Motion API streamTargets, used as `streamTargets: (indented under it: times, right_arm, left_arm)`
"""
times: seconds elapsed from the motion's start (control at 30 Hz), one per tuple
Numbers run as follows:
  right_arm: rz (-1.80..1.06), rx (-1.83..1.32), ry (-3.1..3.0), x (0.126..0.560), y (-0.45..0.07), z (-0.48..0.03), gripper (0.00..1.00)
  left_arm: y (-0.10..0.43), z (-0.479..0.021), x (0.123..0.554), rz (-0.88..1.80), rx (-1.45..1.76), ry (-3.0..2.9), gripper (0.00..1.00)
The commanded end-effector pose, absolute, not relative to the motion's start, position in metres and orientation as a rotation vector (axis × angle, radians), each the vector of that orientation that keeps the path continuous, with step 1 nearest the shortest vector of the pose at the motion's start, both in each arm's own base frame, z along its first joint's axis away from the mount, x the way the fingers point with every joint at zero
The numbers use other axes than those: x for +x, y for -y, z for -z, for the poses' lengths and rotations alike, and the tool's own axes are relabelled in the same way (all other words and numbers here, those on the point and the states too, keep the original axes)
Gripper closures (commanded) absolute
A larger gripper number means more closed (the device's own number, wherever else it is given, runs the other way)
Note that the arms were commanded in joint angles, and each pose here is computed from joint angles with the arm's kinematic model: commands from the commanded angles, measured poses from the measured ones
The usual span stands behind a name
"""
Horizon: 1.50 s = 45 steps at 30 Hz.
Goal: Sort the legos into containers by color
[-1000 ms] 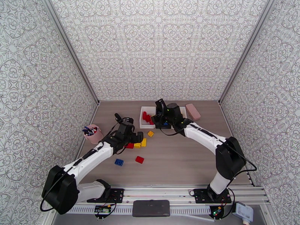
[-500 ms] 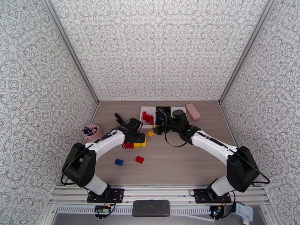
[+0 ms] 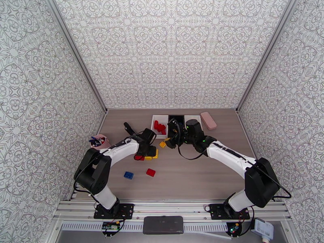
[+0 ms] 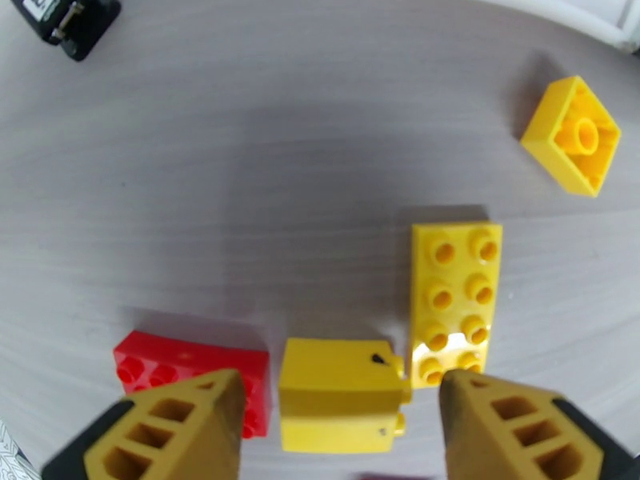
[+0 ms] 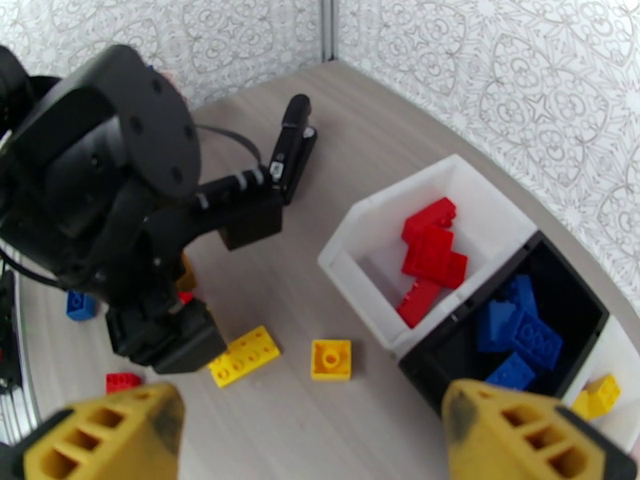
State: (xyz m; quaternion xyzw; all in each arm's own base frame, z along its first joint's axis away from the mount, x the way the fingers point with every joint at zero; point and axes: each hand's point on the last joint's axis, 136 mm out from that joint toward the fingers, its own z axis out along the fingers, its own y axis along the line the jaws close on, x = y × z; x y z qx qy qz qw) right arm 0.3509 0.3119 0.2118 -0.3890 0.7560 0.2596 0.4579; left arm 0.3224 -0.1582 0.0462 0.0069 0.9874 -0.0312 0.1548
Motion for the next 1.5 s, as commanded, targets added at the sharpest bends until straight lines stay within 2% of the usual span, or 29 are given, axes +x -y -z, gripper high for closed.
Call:
streamTargets:
  times: [0.0,0.67,0.9,1.17,1.47]
  right_arm:
    - [-0.652,-0.98,-1.862,0.351,-0.317,-0.213,0.11]
    - [-0.643,-0.981,-1.858,0.353,-0.317,-0.215,0.11]
    - [-0.637,-0.976,-1.848,0.352,-0.315,-0.221,0.1]
    - [-0.621,-0.965,-1.821,0.347,-0.309,-0.229,0.1]
    - [-0.514,-0.897,-1.813,0.338,-0.28,-0.239,0.09]
  left_arm:
    - [0.163,-0.043,0.32,0.099,0.016,-2.857,0.36]
    - [0.166,-0.028,0.317,0.057,0.024,-2.903,0.47]
    - [0.163,-0.028,0.317,0.027,0.02,-2.905,0.58]
    - [0.166,-0.061,0.329,0.074,0.011,-2.8,0.61]
    - [0.2,-0.133,0.364,0.253,0.132,-2.493,0.62]
